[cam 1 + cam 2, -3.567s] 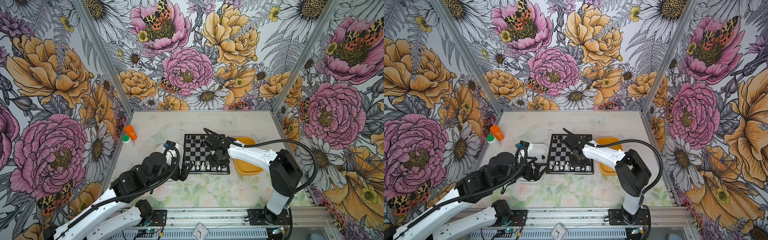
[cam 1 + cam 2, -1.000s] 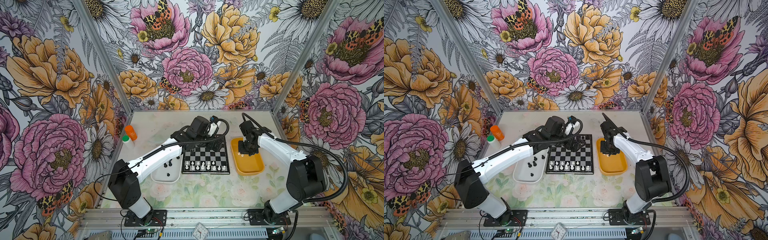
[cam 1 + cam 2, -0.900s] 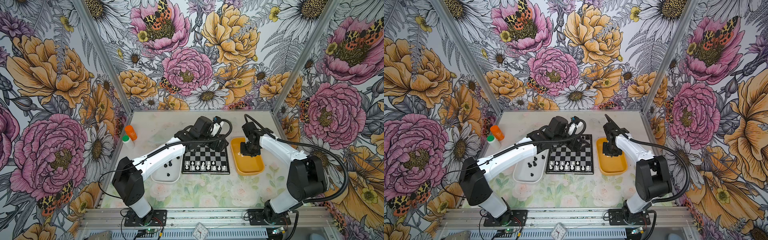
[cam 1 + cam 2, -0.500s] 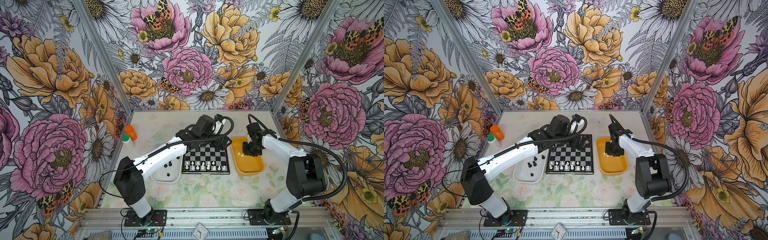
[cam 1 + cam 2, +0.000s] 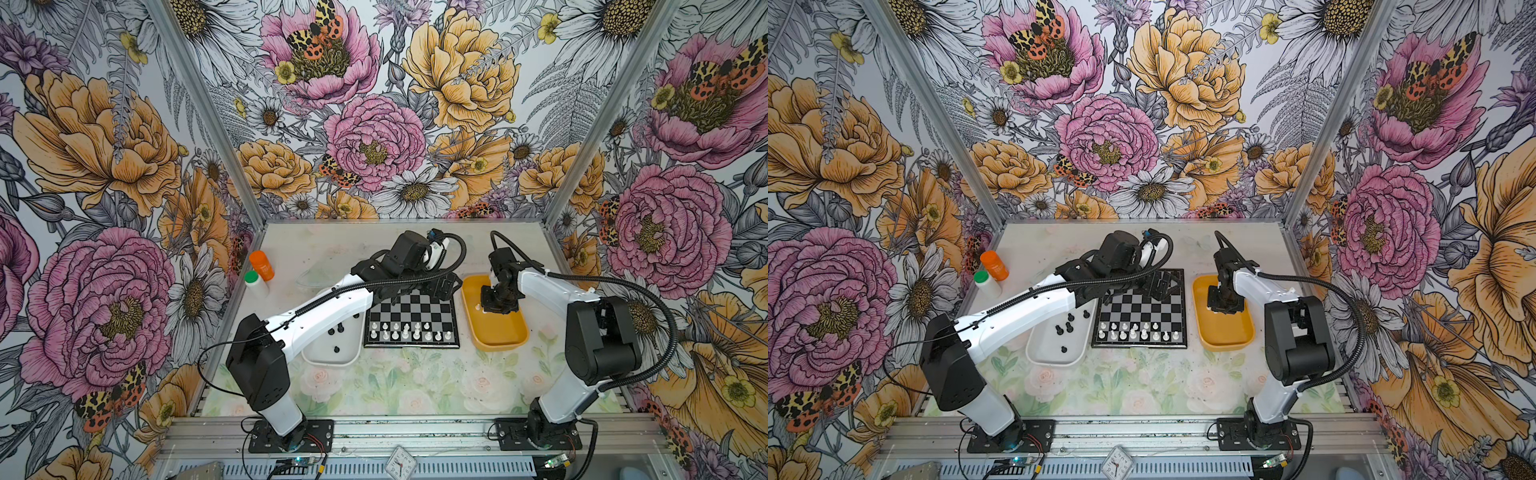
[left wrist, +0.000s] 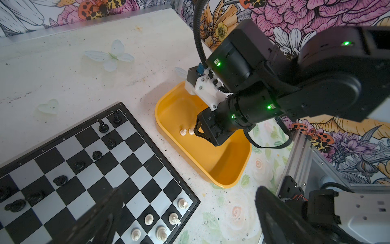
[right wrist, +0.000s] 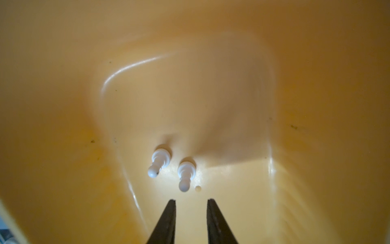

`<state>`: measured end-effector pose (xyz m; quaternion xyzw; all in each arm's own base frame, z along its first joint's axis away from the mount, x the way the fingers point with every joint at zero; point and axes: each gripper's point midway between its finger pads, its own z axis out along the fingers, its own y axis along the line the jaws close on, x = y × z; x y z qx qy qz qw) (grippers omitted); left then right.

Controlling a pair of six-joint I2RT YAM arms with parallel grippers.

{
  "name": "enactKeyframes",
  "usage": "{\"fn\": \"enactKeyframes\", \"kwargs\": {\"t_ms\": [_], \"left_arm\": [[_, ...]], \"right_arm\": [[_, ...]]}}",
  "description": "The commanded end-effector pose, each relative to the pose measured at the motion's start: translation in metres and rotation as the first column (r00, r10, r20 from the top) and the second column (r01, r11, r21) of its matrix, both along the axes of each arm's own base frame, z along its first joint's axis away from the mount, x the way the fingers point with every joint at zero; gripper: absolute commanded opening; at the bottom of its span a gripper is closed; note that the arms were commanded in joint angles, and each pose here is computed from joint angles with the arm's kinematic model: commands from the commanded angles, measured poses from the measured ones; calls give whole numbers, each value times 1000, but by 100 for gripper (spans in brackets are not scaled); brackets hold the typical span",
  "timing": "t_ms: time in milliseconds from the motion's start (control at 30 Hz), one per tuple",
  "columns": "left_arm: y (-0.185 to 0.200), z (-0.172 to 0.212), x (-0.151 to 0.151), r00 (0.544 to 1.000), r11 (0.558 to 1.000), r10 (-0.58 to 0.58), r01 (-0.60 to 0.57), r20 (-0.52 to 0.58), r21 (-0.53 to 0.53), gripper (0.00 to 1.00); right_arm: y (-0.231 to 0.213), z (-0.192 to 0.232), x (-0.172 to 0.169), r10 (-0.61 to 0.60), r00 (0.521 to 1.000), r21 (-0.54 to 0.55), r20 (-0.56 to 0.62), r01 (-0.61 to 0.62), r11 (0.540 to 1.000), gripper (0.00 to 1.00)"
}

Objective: Set up the chess pieces on the board
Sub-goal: 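Swing the right gripper back over the yellow tray while the left arm rises, then lower the right gripper onto a white pawn in the yellow tray and close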

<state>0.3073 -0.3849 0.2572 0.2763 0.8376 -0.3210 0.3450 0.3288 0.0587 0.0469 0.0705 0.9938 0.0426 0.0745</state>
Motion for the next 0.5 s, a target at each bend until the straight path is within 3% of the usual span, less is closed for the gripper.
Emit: {"fn": "enactKeyframes", "kwargs": {"t_ms": [0,467], "left_arm": [[9,13,1,1000,1000,14,-14,27,-11,99],[17,13,9,1000,1000,18,-18,20,-13,99]], "right_arm": [[0,0,12,9,1000,0,22,-9,1000,28],[1,-4,21,9,1000,-1,15,-9,1000,26]]}}
